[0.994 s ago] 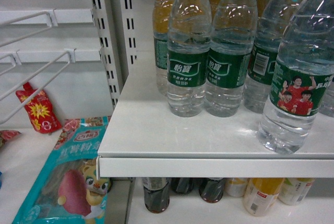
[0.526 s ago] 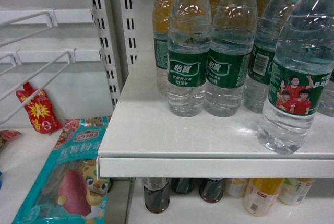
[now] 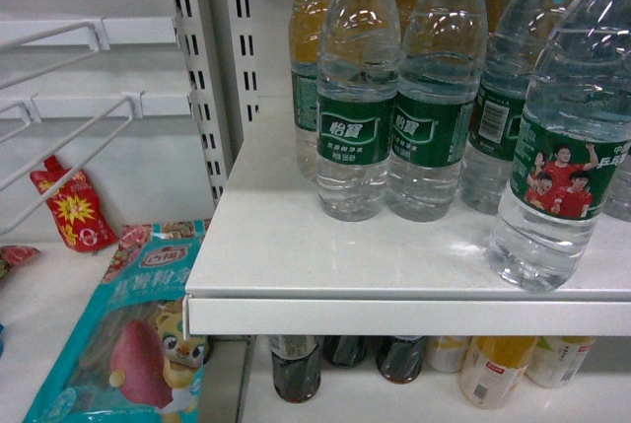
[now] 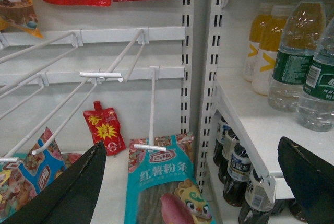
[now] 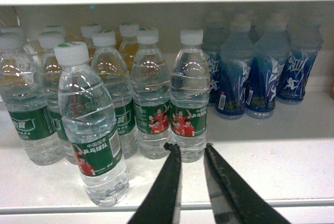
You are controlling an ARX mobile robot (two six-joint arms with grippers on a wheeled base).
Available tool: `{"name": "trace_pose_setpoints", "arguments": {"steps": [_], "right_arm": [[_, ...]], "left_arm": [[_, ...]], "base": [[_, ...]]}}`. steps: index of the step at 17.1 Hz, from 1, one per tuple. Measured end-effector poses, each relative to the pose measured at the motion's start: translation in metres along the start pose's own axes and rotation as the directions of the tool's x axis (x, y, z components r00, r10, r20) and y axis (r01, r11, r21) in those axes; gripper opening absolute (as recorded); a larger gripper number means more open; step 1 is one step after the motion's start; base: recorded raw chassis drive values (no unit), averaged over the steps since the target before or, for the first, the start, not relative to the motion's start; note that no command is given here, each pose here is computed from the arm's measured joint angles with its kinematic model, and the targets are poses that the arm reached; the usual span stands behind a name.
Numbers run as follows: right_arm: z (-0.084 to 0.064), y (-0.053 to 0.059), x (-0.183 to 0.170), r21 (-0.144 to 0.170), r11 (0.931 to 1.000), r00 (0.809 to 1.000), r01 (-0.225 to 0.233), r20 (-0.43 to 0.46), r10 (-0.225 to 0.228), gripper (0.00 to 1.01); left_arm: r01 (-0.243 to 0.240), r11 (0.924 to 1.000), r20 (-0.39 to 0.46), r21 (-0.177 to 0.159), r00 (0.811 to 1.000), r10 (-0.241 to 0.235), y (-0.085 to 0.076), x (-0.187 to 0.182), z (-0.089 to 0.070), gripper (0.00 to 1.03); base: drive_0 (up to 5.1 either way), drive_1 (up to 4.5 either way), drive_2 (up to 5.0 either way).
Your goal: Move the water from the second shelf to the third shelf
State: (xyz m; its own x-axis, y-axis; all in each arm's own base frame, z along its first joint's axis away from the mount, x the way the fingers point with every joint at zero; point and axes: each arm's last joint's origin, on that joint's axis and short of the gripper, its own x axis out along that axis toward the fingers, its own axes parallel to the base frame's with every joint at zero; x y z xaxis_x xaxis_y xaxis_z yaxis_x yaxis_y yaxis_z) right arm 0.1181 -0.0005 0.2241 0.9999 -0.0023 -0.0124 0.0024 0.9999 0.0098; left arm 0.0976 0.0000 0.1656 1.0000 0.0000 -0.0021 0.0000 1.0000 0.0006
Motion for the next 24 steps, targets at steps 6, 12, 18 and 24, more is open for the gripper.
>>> {"name": "trace_pose_setpoints", "arguments": {"steps": [6,12,18,24], "right_arm": [[-0.033,0.0,-0.02,-0.007,1.0,1.0,0.002,0.022,-0.002,0.02],[-0.049,0.0,-0.02,-0.007,1.0,1.0,0.002,0.01,-0.002,0.02],[-0.058,-0.001,-0.02,-0.007,1.0,1.0,0.003,0.016,-0.003,0.02],[-0.058,-0.001,-0.02,-0.008,1.0,1.0,0.003,0.016,-0.003,0.55]], "left_arm": [[0.0,1.0,0.0,0.0,1.0,0.0,0.0,0.0,0.0,0.98],[0.0,1.0,0.0,0.0,1.0,0.0,0.0,0.0,0.0,0.98],[0.0,1.0,0.0,0.0,1.0,0.0,0.0,0.0,0.0,0.98],[0.0,1.0,0.0,0.0,1.0,0.0,0.0,0.0,0.0,0.98]], "base": [[0.0,0.0,0.0],[0.0,0.0,0.0],[0.0,0.0,0.0],[0.0,0.0,0.0]]}}
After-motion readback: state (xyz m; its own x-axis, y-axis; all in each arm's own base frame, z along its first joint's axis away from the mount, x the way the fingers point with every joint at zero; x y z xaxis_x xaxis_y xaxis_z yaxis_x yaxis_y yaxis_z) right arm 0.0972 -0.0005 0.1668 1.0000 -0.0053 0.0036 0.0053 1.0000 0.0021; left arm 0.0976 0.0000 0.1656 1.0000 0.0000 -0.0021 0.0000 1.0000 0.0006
